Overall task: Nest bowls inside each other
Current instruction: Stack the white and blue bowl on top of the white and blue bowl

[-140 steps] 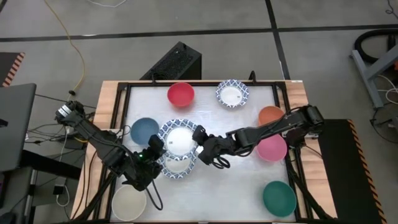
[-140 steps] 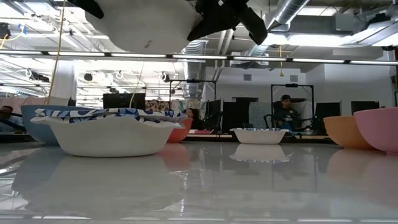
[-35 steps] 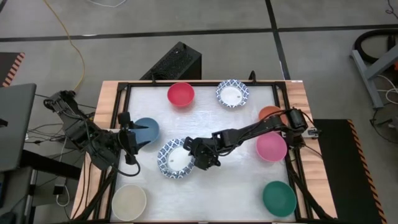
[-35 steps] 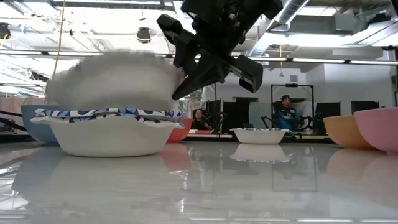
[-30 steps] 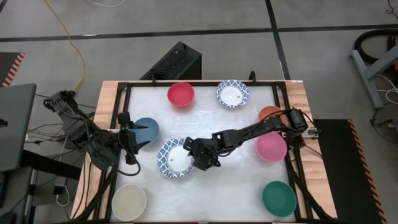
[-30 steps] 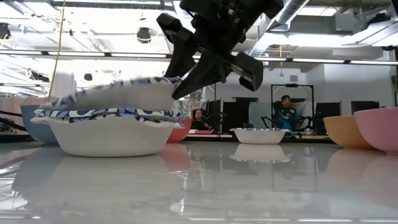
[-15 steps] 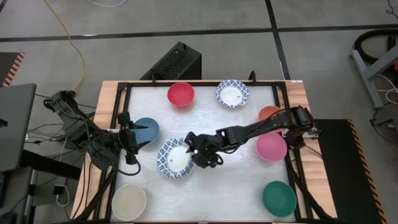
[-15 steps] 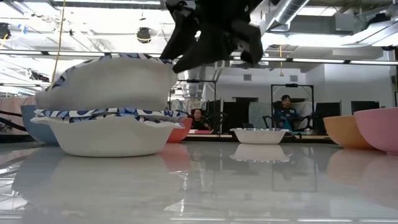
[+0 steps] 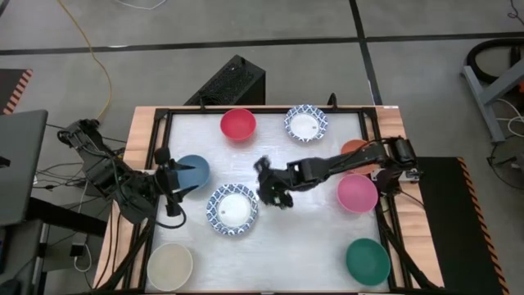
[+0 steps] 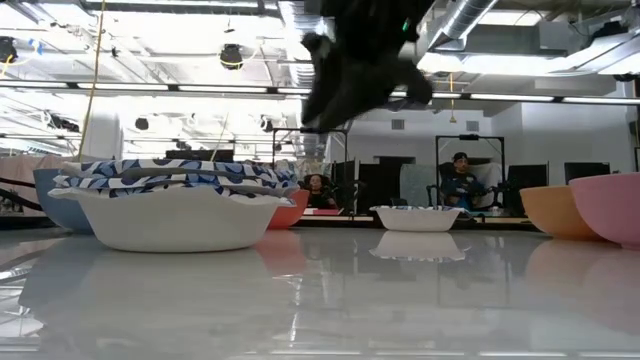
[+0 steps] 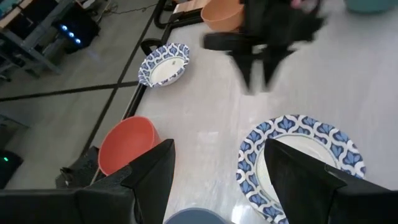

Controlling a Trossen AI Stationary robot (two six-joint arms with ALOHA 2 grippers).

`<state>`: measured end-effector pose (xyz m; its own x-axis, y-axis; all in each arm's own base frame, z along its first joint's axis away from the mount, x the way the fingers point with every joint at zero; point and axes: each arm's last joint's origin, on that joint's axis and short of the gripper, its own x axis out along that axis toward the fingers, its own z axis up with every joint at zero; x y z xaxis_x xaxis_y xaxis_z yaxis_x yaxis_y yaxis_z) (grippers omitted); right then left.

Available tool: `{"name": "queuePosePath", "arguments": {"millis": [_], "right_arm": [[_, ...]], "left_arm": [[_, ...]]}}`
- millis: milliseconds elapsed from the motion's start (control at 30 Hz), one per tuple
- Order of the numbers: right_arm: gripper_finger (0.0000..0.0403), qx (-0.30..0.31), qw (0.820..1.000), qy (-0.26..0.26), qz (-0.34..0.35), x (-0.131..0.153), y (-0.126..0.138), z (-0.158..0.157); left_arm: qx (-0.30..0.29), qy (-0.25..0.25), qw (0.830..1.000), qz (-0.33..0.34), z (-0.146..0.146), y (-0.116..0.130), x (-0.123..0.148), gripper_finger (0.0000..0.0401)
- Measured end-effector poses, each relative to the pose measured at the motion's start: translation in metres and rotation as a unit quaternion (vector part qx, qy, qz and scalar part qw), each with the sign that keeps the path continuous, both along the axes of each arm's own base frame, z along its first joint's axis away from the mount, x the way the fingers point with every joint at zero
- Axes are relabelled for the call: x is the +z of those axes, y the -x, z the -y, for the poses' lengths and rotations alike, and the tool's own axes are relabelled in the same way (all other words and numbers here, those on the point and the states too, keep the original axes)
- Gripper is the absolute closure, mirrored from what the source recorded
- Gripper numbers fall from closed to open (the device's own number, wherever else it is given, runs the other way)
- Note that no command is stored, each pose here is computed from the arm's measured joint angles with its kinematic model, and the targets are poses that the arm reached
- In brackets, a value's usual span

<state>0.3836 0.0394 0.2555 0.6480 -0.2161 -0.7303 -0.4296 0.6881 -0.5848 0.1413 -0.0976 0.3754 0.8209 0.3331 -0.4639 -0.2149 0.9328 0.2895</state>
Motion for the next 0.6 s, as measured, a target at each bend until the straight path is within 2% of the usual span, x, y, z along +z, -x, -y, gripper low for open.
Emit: {"name": "queuePosePath", "arguments": {"millis": [67, 133, 233, 367, 467, 600], "right_arm": [[0.0231, -0.098, 0.994, 0.037, 0.007, 0.000, 0.001, 0.016], [0.0232, -0.182, 0.982, 0.051, 0.008, -0.002, 0.005, 0.033], [0.0231, -0.290, 0.957, 0.029, 0.000, -0.007, 0.013, 0.060], [0.0224, -0.423, 0.906, -0.017, -0.018, -0.015, 0.028, 0.099], [0.0214, -0.476, 0.878, -0.018, -0.046, -0.020, 0.040, 0.124], [0.0200, -0.501, 0.863, -0.017, -0.058, -0.031, 0.050, 0.145]], "left_arm": [[0.006, 0.007, 1.000, 0.004, 0.000, 0.000, 0.000, 0.0163], [0.014, 0.011, 1.000, 0.010, 0.000, 0.000, 0.000, 0.0163], [0.022, 0.018, 0.999, 0.016, -0.001, 0.000, 0.000, 0.0163], [0.023, 0.018, 0.999, 0.016, -0.001, 0.000, 0.000, 0.0163], [0.021, 0.015, 1.000, 0.015, -0.001, 0.000, 0.000, 0.0163], [0.022, 0.014, 1.000, 0.016, -0.001, 0.000, 0.000, 0.0163]]}}
